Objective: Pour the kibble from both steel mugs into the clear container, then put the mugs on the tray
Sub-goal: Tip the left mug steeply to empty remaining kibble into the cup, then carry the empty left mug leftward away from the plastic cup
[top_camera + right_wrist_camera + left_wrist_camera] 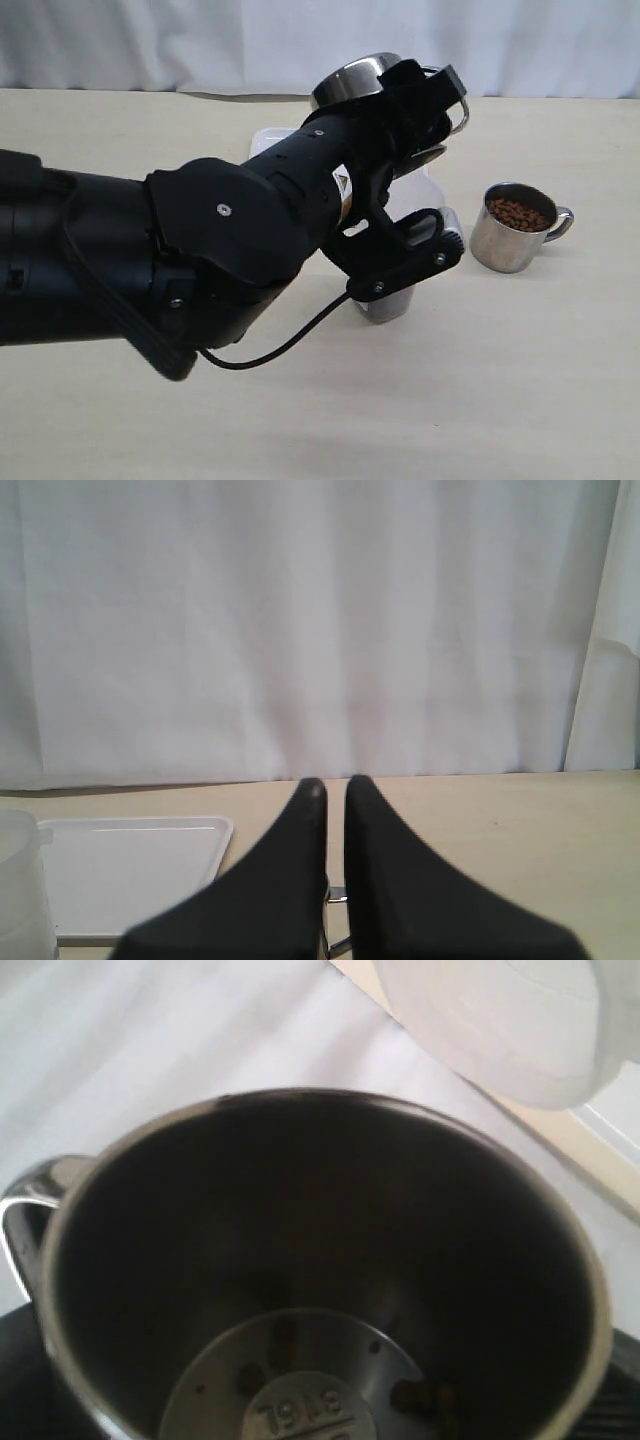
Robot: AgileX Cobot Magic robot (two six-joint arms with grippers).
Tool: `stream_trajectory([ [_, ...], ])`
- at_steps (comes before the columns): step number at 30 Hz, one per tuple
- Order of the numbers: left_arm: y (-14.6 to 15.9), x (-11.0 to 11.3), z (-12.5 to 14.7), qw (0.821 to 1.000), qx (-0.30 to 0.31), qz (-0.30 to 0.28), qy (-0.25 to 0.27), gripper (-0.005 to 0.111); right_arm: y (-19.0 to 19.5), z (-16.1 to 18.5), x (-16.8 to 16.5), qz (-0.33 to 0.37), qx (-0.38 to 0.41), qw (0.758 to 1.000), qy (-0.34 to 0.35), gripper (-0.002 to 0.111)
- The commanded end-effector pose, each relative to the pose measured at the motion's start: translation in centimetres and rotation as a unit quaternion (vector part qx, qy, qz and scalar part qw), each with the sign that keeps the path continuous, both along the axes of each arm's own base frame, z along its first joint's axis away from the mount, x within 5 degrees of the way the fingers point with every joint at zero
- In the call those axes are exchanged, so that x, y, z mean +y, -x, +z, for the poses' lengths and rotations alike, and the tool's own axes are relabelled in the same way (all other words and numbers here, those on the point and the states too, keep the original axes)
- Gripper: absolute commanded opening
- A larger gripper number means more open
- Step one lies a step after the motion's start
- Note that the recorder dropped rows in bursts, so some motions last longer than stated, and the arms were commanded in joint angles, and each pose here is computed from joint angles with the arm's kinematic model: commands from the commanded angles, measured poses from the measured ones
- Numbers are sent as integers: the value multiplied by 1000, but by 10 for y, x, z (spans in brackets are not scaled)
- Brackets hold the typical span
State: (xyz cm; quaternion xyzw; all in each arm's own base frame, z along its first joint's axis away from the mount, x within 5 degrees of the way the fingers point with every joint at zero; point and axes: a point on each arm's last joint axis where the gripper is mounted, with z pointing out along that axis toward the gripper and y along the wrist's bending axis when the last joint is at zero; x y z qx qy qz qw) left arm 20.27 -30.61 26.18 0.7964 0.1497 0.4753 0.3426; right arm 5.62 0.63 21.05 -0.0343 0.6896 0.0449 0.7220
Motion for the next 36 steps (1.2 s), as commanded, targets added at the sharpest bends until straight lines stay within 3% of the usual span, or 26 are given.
stream_trajectory([
  [1,2,0,3,999,-26,-10,-33,0,0,0,0,-2,-5,1000,3,5],
  [6,3,-1,3,1000,-16,-6,-13,0,0,0,0,-2,-5,1000,3,5],
  [9,3,0,4,993,36,42,108,0,0,0,0,-2,-5,1000,3,5],
  [12,-1,6,4,958,91,120,242,0,0,0,0,-2,-5,1000,3,5],
  [15,-13,21,0,918,156,193,310,0,0,0,0,-2,-5,1000,3,5],
  [19,-30,45,-2,848,255,262,385,0,0,0,0,-2,-5,1000,3,5],
  [22,-39,69,1,794,314,265,448,0,0,0,0,-2,-5,1000,3,5],
  [29,-52,151,-28,613,464,243,592,0,0,0,0,-2,-5,1000,3,5],
  [30,-55,164,-33,582,474,243,614,0,0,0,0,-2,-5,1000,3,5],
  [36,-53,229,-52,449,438,210,750,0,0,0,0,-2,-5,1000,3,5],
])
